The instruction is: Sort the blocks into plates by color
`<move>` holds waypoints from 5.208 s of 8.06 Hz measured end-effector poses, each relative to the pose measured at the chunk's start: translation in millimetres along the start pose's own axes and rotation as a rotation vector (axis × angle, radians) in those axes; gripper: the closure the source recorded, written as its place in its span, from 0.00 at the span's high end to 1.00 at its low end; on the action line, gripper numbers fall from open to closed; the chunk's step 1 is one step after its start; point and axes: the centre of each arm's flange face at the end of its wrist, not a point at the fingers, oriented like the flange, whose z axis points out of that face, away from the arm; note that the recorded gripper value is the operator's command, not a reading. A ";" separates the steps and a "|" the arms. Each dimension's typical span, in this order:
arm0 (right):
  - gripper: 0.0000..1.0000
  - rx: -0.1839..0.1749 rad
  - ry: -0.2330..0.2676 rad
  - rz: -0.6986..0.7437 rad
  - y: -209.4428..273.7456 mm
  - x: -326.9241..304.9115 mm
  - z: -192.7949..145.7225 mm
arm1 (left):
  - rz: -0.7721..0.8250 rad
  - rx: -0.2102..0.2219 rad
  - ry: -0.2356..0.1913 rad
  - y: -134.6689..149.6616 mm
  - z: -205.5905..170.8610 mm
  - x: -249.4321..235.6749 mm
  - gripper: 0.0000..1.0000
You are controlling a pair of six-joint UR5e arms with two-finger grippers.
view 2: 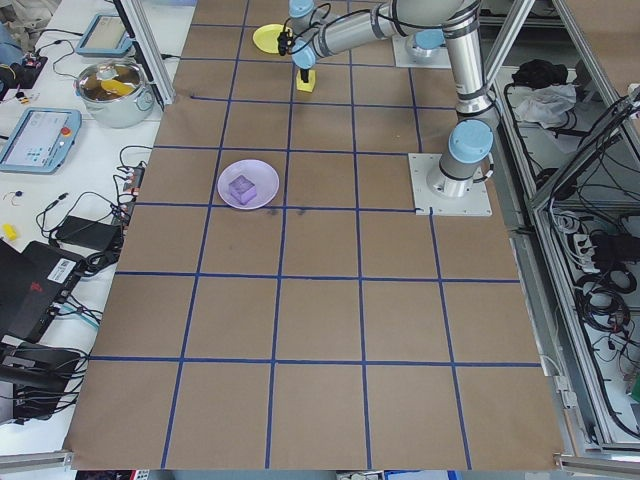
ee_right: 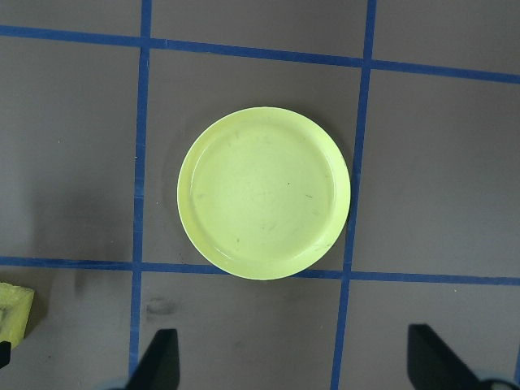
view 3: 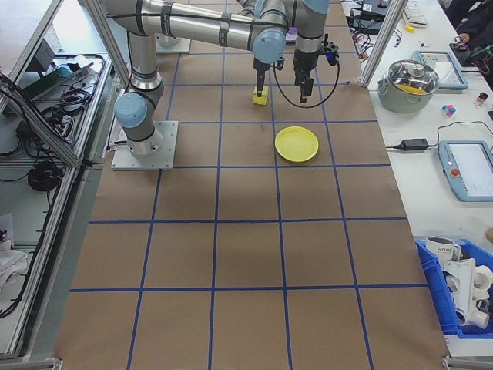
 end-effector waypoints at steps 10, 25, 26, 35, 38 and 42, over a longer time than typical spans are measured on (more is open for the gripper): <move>1.00 -0.068 -0.144 0.202 25.9 -121.9 25.1 | 0.005 -0.057 -0.285 -30.5 -196.6 -103.9 1.00; 0.19 -0.336 -0.094 0.080 46.7 -271.6 227.8 | -0.072 0.098 -0.311 19.2 -361.9 -191.2 1.00; 0.00 -0.338 -0.095 0.081 46.4 -272.1 230.6 | -0.072 0.103 -0.310 20.9 -364.4 -190.7 1.00; 0.00 -0.092 -0.107 0.169 -0.4 -129.8 118.4 | -0.073 0.117 -0.315 25.5 -370.2 -190.2 1.00; 0.00 -0.024 -0.094 0.112 -19.6 -31.3 131.8 | -0.074 0.102 -0.316 25.9 -366.0 -191.2 1.00; 0.36 0.003 -0.020 0.032 -43.1 3.5 194.4 | -0.075 0.079 -0.317 27.7 -362.9 -192.0 1.00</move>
